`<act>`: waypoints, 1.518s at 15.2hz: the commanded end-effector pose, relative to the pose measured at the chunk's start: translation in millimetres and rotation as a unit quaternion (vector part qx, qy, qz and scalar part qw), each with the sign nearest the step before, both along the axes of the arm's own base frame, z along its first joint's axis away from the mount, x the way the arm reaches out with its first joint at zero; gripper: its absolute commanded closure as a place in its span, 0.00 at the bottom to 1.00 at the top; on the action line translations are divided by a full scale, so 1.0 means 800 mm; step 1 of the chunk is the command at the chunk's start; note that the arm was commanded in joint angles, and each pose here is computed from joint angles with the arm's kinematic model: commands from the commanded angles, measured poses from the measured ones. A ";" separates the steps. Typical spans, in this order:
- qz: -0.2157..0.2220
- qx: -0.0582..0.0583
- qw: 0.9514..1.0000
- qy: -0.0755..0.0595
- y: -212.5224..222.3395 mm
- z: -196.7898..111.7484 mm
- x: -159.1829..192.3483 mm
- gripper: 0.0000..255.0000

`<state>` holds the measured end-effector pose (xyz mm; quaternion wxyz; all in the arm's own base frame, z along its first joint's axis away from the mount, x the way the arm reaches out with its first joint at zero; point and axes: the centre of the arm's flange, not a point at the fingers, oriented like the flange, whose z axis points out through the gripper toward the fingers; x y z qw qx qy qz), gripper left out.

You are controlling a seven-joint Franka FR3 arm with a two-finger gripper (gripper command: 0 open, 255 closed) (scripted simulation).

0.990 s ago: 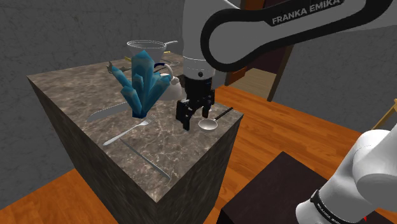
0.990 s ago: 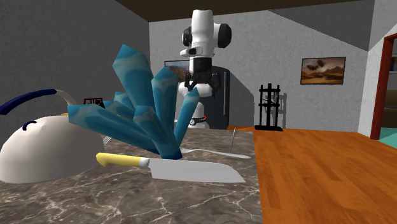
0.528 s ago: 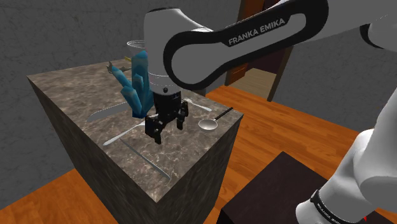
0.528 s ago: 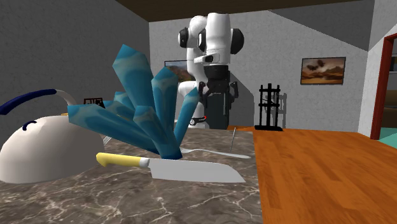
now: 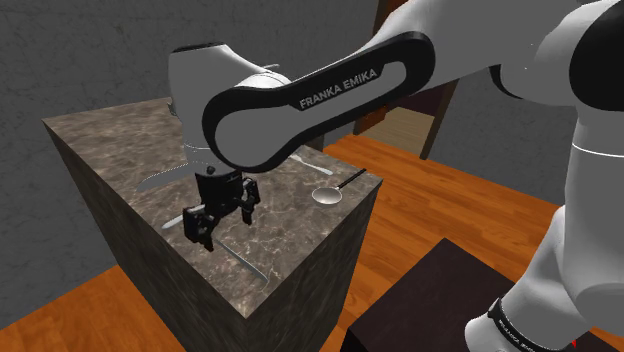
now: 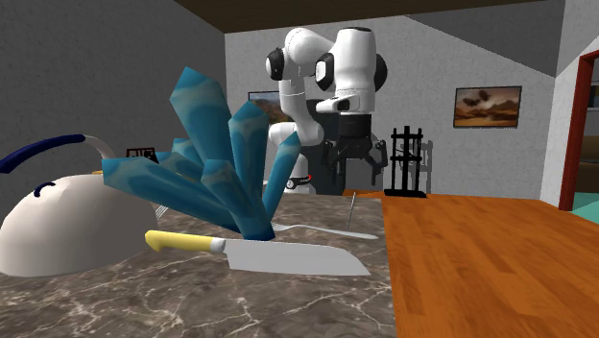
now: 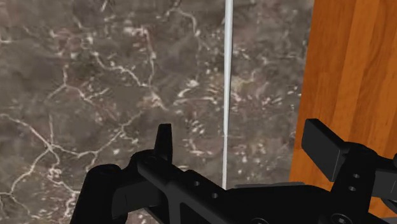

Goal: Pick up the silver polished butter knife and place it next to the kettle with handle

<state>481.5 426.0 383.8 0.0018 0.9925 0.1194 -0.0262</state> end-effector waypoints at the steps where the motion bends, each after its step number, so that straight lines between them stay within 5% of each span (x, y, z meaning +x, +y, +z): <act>1: 0.000 0.000 1.000 0.000 0.002 -0.015 0.001 0.00; 13: 0.000 0.000 1.000 0.000 0.001 -0.045 -0.001 0.00; 14: 0.000 0.000 1.000 0.000 0.001 -0.045 -0.001 1.00; 23: 0.000 0.000 1.000 0.000 0.001 -0.045 -0.001 1.00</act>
